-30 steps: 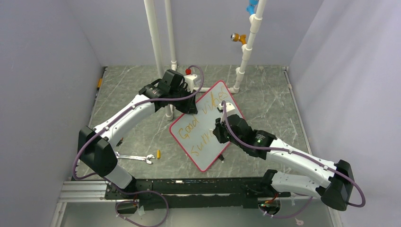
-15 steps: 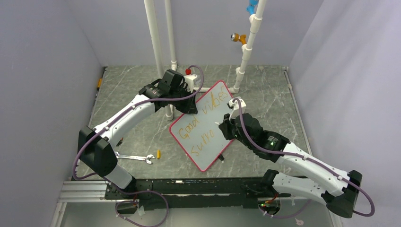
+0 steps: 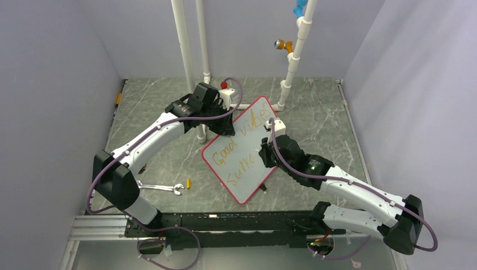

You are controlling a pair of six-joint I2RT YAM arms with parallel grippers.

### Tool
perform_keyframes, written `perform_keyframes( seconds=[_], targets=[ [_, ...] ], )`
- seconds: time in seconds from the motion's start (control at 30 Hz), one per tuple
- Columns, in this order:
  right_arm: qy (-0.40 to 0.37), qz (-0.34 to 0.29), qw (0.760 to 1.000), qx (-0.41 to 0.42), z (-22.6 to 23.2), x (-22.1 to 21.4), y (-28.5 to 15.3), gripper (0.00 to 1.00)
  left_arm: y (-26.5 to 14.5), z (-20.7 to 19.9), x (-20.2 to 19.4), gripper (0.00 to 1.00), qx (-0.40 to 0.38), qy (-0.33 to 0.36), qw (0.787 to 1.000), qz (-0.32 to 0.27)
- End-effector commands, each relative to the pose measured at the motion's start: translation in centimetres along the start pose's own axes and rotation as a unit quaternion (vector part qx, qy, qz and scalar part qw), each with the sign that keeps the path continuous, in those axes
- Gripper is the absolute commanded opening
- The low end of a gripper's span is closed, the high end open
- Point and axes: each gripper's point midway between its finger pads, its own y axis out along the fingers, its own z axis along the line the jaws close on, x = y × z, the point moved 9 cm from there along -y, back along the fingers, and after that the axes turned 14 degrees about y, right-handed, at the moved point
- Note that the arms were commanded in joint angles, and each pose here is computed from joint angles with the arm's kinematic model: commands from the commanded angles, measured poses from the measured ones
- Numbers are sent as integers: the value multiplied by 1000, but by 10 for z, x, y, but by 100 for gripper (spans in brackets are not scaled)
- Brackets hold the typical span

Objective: Write a sentence on the whiteboard

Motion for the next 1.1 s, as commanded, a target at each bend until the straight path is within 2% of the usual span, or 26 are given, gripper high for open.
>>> perform_keyframes(
  seconds=[0.0,1.07],
  targets=[
    [6,-22,1000,17,5,9,6,0,-6,13,6,0,63,51,997,-12],
    [26,28,999,1,-15,-31,16,0,-6,12,6,0,62,50,997,-14]
  ],
)
